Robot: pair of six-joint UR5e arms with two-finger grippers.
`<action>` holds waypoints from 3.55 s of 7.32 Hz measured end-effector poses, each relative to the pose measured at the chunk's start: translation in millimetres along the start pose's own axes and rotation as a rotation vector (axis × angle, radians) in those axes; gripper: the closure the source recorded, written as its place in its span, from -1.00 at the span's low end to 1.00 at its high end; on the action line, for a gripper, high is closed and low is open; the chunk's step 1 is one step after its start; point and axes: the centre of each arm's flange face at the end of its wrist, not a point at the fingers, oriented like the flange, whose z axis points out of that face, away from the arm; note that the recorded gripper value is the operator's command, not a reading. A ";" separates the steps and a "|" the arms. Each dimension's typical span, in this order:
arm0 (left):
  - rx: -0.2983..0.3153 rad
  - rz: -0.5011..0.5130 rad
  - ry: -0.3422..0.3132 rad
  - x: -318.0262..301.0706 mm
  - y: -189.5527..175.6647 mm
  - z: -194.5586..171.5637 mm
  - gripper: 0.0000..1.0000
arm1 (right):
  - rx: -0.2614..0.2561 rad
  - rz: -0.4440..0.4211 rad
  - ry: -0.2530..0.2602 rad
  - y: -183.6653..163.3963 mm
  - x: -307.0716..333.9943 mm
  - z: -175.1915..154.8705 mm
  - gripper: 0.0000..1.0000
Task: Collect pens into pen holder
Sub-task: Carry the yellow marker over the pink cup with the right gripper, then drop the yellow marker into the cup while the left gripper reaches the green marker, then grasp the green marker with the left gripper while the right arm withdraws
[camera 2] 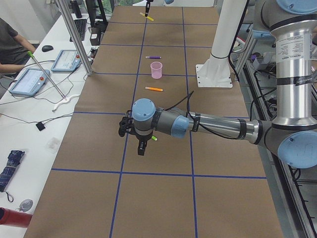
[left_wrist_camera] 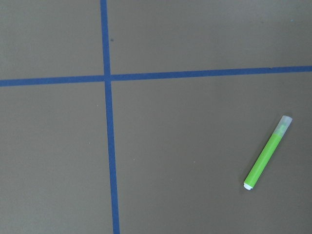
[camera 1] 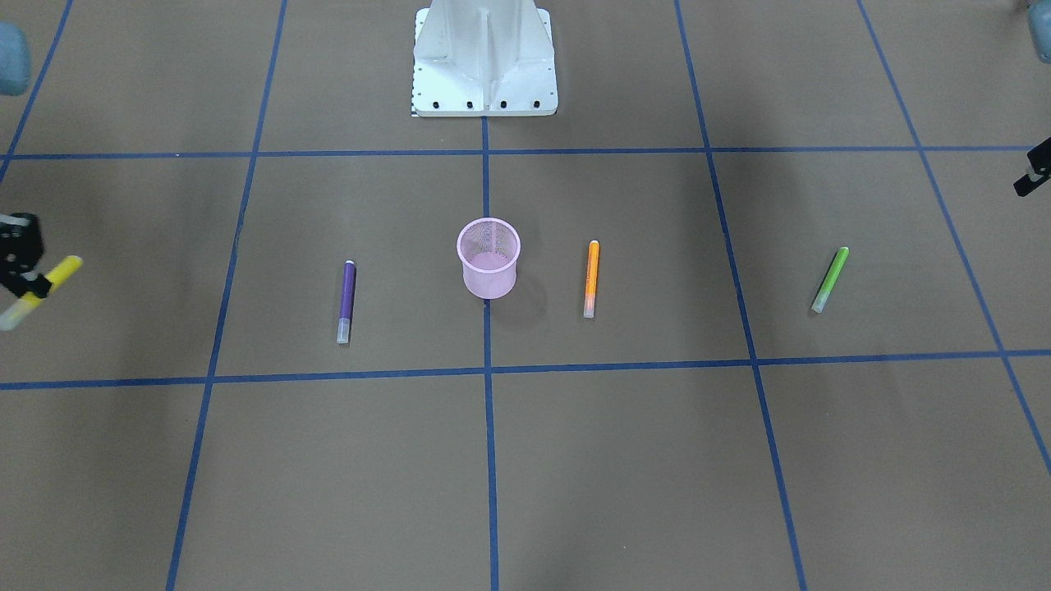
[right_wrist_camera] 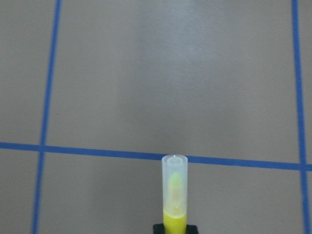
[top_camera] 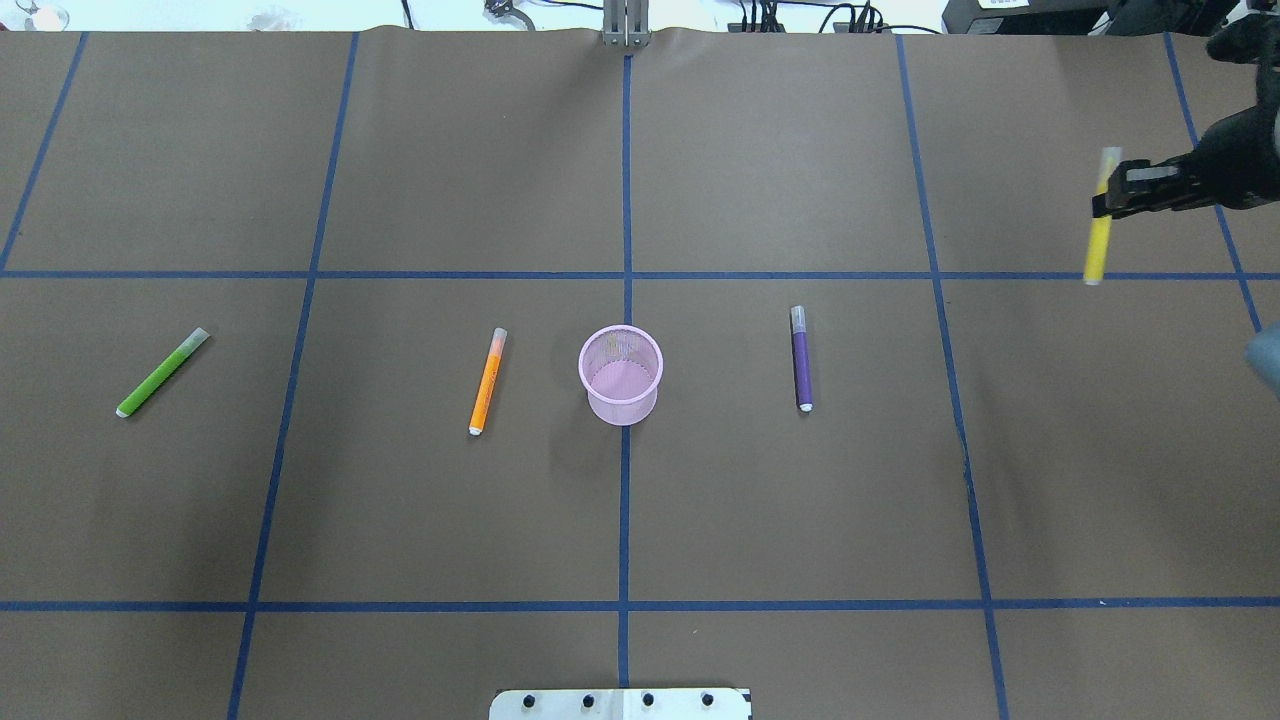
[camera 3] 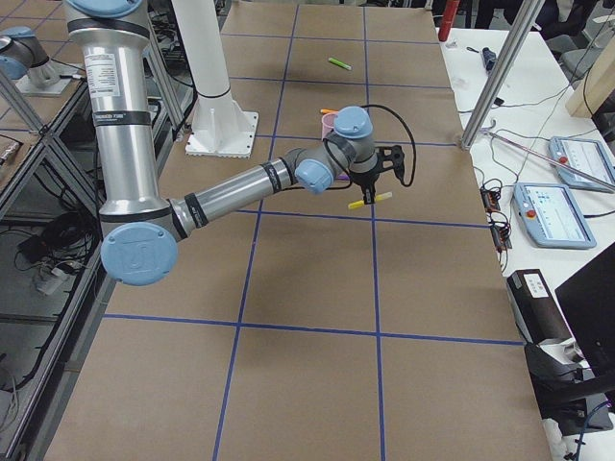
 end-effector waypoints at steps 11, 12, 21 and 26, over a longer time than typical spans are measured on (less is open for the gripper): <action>-0.030 0.143 0.022 93.1 -37.0 53.8 -0.99 | 0.450 0.214 -0.121 178.9 -393.8 96.6 1.00; -0.033 0.142 0.007 99.0 -38.8 59.7 -0.99 | 0.448 0.209 -0.112 181.2 -392.8 102.0 0.70; -0.259 0.347 -0.181 208.4 -32.9 166.6 -0.74 | 0.182 0.198 -0.076 134.5 -271.4 69.9 -0.98; -0.416 0.542 -0.199 207.4 -64.1 219.4 -0.65 | -0.168 0.040 0.081 58.6 11.1 29.2 -0.98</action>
